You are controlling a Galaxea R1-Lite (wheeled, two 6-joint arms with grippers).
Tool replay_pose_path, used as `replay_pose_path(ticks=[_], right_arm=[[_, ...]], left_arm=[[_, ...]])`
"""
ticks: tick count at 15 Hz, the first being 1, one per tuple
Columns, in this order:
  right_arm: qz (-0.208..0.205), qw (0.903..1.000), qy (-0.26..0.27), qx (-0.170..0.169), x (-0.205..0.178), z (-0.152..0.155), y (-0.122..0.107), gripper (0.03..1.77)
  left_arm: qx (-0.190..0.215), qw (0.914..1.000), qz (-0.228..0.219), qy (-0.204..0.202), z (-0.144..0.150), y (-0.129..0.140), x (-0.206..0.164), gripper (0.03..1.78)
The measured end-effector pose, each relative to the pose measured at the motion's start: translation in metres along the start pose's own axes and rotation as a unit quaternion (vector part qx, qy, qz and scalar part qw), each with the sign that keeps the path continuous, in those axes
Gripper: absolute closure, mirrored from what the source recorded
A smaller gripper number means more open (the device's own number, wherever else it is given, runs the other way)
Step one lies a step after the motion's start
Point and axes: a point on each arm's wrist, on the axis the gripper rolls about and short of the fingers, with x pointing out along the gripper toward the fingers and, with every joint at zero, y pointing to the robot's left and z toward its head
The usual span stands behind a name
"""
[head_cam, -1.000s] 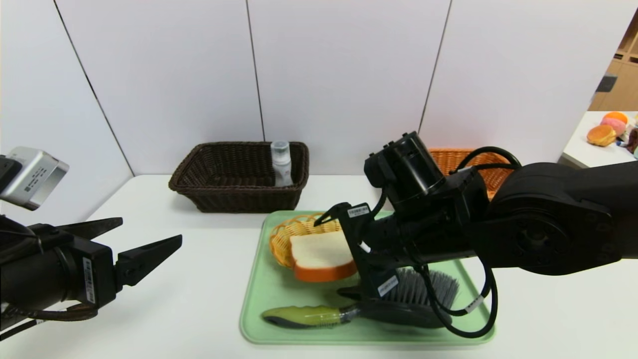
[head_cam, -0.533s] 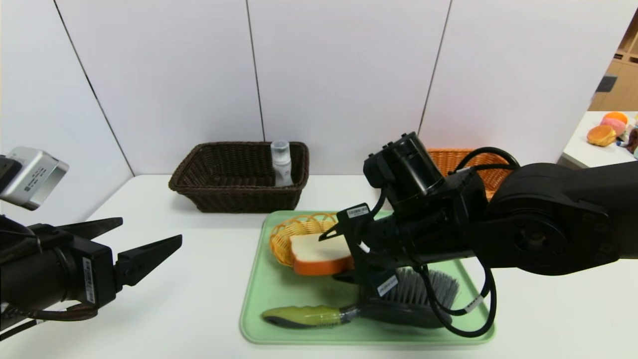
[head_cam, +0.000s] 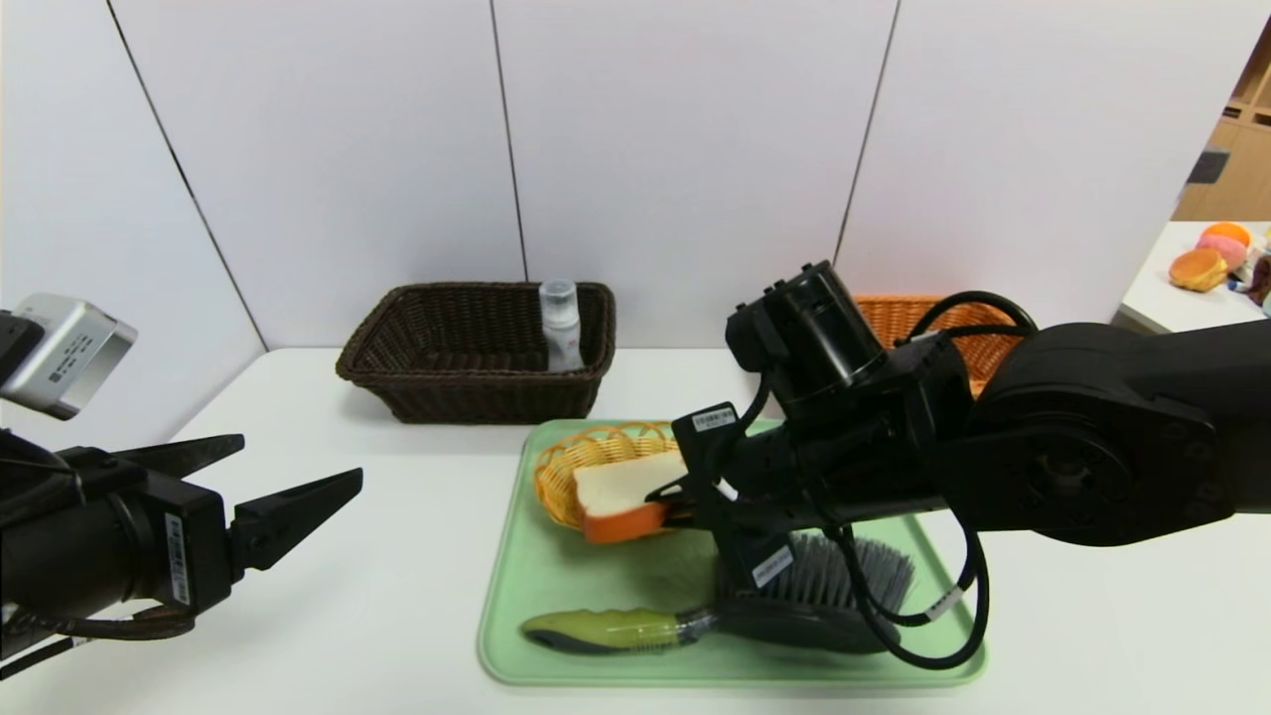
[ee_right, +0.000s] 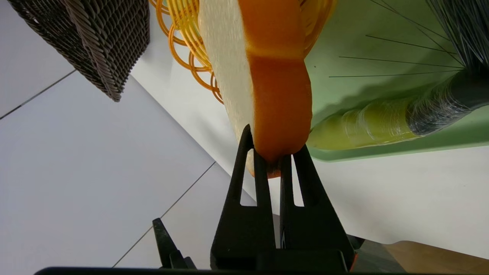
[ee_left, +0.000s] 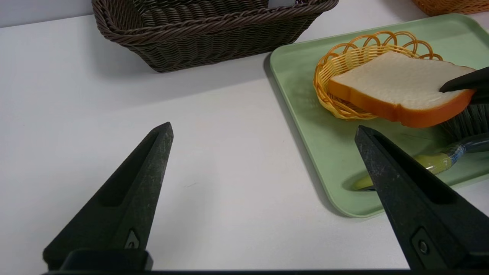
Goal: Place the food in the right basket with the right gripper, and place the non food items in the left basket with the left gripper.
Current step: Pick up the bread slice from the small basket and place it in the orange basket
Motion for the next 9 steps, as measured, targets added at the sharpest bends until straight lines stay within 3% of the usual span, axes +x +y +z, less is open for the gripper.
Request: replay_pose_path(ticks=[9], right_arm=[[0.022, 0.996, 0.025, -0.083, -0.044, -0.008, 0.007, 1.69]], left_arm=[[0.003, 1.0, 0.0, 0.003, 0.0, 0.0, 0.001, 0.12]])
